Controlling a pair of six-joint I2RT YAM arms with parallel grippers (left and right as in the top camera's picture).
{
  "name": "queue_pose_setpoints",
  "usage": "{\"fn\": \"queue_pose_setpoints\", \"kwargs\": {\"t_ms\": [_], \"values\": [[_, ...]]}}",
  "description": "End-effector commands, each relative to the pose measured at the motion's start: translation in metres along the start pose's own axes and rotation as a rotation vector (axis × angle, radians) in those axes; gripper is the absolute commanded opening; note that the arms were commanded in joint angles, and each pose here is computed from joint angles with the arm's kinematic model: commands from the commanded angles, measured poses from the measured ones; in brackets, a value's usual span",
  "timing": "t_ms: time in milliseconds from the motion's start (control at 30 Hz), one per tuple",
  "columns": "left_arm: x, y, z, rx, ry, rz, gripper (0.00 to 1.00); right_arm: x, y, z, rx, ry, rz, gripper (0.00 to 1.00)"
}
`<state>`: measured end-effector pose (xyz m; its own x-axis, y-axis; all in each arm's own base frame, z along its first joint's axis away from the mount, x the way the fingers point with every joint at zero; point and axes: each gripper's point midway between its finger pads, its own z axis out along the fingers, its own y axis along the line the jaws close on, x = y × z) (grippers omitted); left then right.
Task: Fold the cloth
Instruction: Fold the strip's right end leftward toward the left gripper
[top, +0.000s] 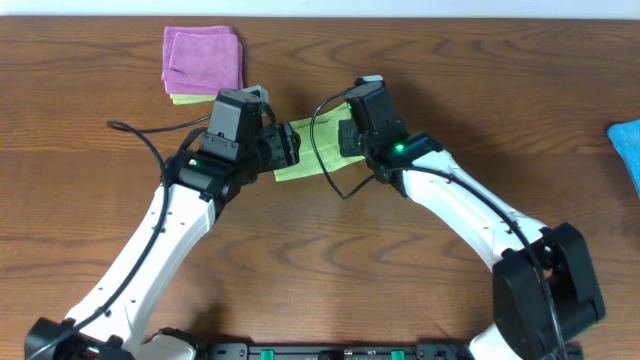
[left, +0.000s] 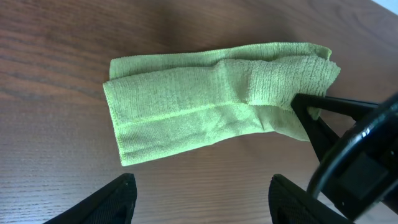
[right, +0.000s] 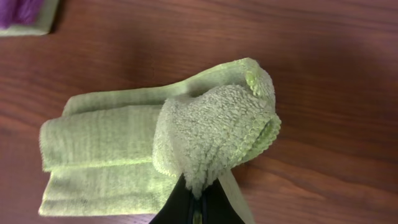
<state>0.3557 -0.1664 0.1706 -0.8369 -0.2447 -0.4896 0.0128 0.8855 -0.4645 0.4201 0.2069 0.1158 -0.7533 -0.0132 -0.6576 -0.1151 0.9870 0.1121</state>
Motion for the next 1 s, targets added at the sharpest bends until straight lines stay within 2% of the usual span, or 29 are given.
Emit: {"fn": "queue_pose_setpoints", "kwargs": {"t_ms": [0,233,400,700,967], "values": [[-0.015,-0.003,-0.020,0.018,-0.064,0.020,0.69,-0.014,-0.011,-0.004,0.080,-0.053,0.083,0.02],[-0.031,0.024,-0.052,-0.027,-0.131,-0.017,0.70,-0.009,-0.049,-0.009,0.268,-0.057,0.108,0.01],[-0.023,0.050,-0.058,-0.094,-0.085,-0.050,0.68,-0.013,-0.036,-0.007,0.178,-0.034,0.114,0.02],[-0.015,0.053,-0.060,-0.104,-0.058,-0.046,0.68,-0.029,0.005,-0.018,0.087,-0.081,0.074,0.01],[-0.009,0.054,-0.062,-0.112,-0.037,-0.045,0.68,-0.026,0.027,-0.022,0.057,-0.099,0.044,0.02]]}}
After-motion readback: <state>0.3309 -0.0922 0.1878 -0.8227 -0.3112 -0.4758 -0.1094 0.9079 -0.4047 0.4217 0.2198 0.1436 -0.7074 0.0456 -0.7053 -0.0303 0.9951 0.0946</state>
